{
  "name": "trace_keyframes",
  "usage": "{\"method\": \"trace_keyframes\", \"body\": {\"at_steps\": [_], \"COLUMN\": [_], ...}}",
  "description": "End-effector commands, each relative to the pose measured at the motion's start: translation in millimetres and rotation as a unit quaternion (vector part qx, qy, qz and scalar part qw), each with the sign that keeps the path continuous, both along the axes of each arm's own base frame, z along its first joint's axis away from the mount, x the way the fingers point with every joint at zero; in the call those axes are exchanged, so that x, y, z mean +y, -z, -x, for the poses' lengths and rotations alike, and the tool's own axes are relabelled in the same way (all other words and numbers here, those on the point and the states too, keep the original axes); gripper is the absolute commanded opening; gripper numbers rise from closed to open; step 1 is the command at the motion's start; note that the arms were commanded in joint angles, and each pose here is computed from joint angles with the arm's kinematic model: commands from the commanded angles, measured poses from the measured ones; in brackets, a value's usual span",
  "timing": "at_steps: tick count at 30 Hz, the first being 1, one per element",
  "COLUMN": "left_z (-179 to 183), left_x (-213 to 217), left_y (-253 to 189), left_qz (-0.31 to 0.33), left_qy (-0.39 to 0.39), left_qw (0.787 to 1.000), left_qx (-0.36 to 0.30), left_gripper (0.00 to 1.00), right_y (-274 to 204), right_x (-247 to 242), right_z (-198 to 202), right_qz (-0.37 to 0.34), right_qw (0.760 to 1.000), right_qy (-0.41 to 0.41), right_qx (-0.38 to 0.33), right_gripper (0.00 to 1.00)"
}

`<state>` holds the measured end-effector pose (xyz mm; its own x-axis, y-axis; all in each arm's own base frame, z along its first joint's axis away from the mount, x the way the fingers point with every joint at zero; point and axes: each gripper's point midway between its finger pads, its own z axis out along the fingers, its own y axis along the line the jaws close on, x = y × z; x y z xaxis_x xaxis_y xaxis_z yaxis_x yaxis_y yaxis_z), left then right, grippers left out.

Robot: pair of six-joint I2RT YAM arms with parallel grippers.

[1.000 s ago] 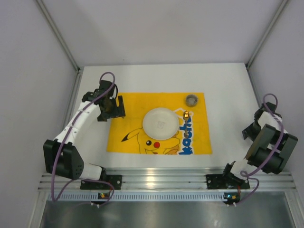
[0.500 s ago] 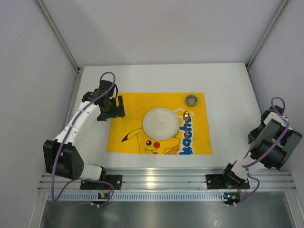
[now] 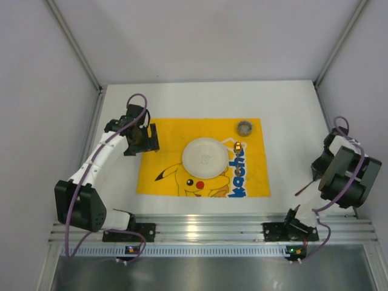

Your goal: Set the dinner table for one person

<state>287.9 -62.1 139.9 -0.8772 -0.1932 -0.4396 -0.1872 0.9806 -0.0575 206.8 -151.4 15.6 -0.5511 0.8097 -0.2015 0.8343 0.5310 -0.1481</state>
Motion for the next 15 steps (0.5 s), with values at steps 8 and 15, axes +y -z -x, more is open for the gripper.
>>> {"method": "trace_keyframes", "body": {"at_steps": [8, 15], "left_z": [-30, -40], "left_x": [-31, -114], "left_y": [-39, -94], "left_qz": [0.079, 0.257], "left_qy": [0.029, 0.153], "left_qw": [0.993, 0.945], "left_qx": [-0.079, -0.131], "left_gripper": [0.89, 0.90], "right_y": [-97, -178], "right_x": [98, 198], "right_z": [-131, -174], "right_qz": [-0.017, -0.095], "right_qw": [0.976, 0.934], "right_qy": [-0.142, -0.216], "right_qx": [-0.166, -0.270], "right_gripper": [0.00, 0.00]}}
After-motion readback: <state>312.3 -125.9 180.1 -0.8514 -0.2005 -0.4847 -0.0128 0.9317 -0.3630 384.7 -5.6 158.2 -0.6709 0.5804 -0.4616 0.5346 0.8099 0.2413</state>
